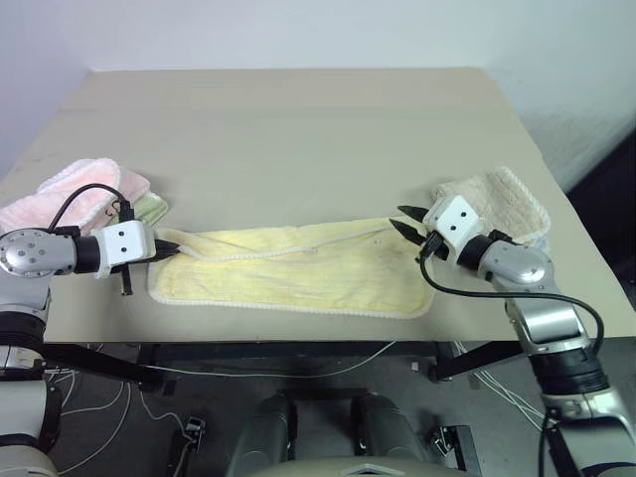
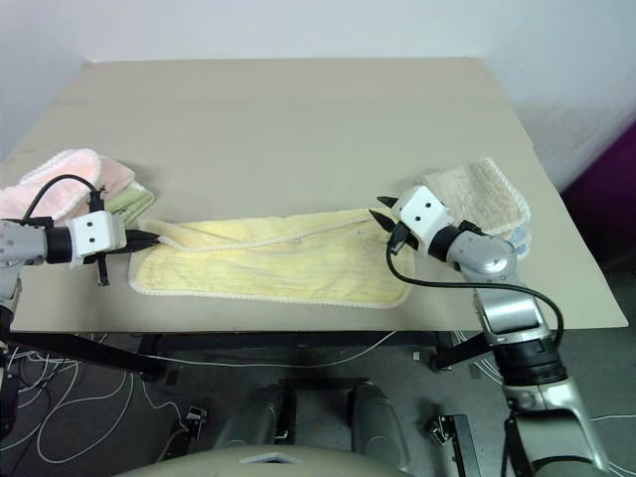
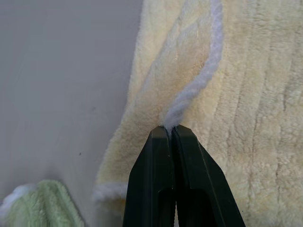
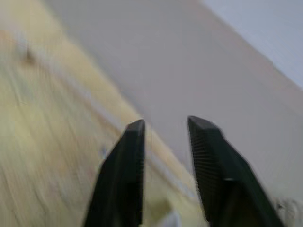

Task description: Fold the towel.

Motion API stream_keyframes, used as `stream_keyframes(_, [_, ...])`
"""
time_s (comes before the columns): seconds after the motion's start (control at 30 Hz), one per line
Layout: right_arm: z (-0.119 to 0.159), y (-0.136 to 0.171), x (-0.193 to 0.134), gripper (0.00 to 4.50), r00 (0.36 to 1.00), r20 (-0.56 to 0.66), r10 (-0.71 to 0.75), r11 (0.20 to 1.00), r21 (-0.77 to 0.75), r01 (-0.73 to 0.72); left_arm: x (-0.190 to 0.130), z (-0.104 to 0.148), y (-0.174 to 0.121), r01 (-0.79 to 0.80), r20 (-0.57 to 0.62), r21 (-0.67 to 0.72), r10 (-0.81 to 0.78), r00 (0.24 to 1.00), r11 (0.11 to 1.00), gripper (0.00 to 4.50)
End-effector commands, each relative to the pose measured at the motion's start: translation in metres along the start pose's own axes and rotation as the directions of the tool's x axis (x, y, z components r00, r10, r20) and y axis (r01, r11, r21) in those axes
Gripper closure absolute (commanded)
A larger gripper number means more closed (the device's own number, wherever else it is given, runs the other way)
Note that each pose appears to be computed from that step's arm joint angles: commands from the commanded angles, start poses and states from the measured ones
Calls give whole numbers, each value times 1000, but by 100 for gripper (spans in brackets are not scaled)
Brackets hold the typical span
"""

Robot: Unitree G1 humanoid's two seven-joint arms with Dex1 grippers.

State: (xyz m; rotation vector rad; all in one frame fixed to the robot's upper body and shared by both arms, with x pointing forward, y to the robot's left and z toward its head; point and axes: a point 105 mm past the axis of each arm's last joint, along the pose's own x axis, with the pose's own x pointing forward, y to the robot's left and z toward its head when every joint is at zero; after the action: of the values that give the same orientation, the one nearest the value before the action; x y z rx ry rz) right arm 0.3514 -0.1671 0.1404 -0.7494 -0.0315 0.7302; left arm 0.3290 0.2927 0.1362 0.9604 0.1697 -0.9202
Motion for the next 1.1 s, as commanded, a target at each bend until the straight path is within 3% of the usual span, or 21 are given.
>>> stream_keyframes(0.03, [-8, -10, 1, 164, 999, -39, 31, 989, -142, -36, -5, 5, 6, -66, 31, 12, 66, 997, 998, 450])
stream_keyframes(0.33, [-35, -40, 8, 164, 992, -119, -34, 965, -262, 1, 5, 6, -9, -73, 58, -4, 73, 996, 997, 450])
stream_keyframes(0.77, [-39, -50, 24, 164, 991, -117, -60, 938, -345, 16, 15, 10, -17, -59, 72, -10, 59, 996, 998, 450])
stream_keyframes(0.87, [-37, -47, 26, 223, 994, -106, -40, 936, -351, 1, 16, 9, -18, -62, 73, -11, 62, 995, 998, 450])
stream_keyframes(1.1, [-32, -43, 25, 449, 997, -80, -10, 934, -356, -19, 16, 8, -17, -77, 69, -15, 78, 995, 997, 450])
